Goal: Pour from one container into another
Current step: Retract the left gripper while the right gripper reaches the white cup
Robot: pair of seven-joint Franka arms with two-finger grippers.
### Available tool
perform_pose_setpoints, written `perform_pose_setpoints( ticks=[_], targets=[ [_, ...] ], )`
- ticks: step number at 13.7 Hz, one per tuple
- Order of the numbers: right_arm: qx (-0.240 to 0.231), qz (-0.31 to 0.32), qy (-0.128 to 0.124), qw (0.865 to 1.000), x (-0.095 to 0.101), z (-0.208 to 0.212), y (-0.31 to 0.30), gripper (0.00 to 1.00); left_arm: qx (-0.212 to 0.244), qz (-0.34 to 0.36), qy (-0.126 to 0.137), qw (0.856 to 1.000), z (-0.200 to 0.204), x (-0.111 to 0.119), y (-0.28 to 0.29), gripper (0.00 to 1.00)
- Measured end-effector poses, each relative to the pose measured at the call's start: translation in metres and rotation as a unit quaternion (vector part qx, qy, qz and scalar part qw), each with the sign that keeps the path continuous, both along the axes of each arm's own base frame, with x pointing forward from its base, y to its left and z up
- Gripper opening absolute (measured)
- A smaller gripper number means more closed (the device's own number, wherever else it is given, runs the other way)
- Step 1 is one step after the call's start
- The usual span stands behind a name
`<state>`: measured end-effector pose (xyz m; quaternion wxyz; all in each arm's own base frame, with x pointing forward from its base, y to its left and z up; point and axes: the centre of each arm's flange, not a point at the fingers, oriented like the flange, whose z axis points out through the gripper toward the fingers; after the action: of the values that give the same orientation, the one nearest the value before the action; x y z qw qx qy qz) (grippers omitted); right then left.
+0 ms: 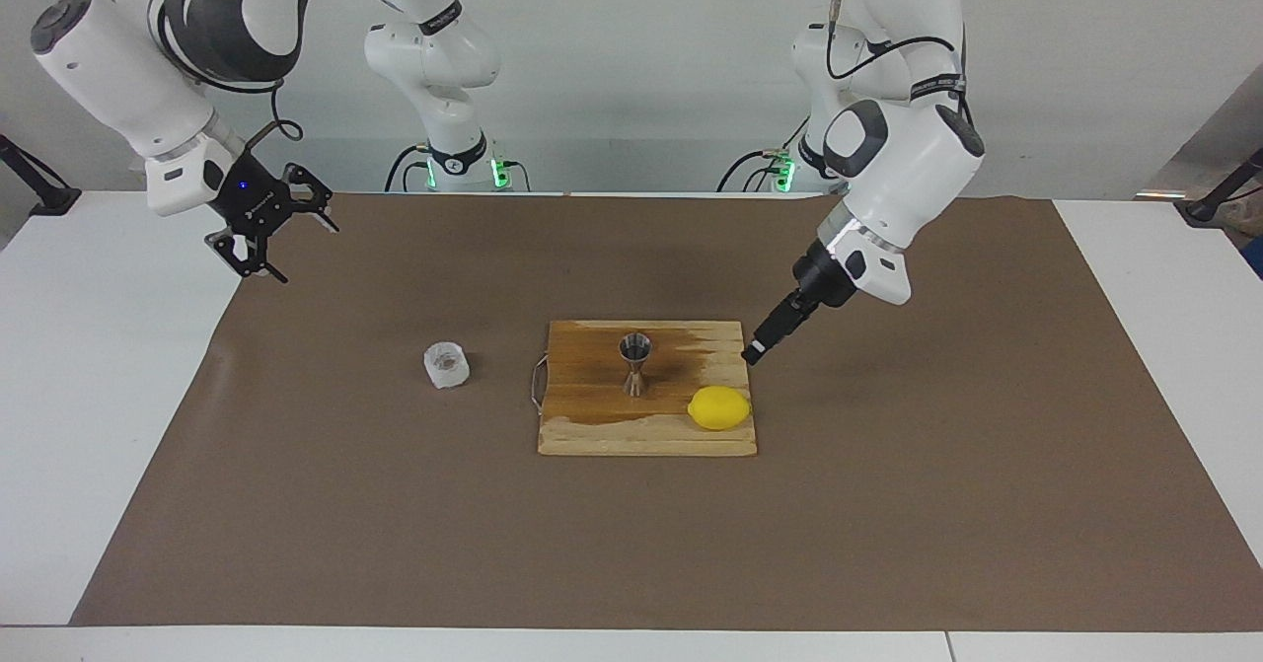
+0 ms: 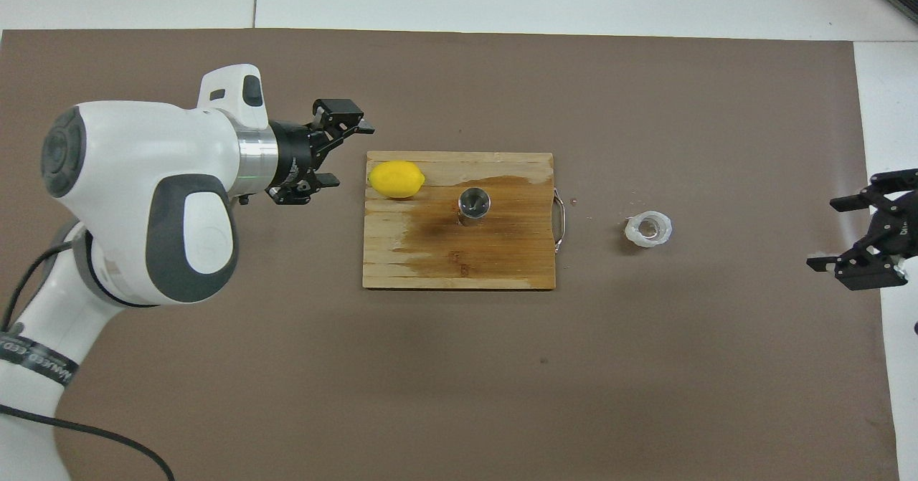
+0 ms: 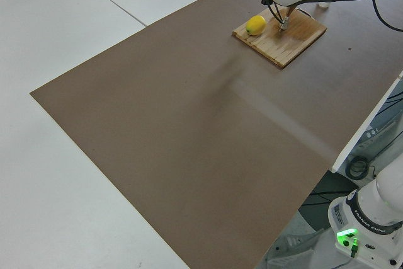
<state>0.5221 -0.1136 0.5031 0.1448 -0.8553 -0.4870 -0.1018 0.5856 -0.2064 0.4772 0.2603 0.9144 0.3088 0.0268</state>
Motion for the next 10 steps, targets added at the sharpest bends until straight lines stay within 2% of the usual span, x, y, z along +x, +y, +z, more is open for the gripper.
perform_pose_setpoints(
  ticks=[4, 6, 8, 10],
  targets=[
    [0.095, 0.068, -0.052, 0.992, 0.019, -0.071, -0.007, 1.0, 0.095, -0.093, -0.03, 0.991, 0.022, 0.0, 0.081, 1.0],
    [0.133, 0.073, -0.081, 0.985, 0.026, -0.107, -0.004, 1.0, 0.126, -0.131, -0.045, 0.982, 0.031, -0.003, 0.124, 1.0],
    [0.161, 0.082, -0.102, 0.978, 0.028, -0.135, 0.002, 1.0, 0.161, -0.181, -0.052, 0.969, 0.037, -0.011, 0.167, 1.0],
    [0.177, 0.101, -0.111, 0.973, 0.027, -0.152, 0.015, 1.0, 0.186, -0.222, -0.059, 0.955, 0.047, -0.019, 0.203, 1.0]
  ],
)
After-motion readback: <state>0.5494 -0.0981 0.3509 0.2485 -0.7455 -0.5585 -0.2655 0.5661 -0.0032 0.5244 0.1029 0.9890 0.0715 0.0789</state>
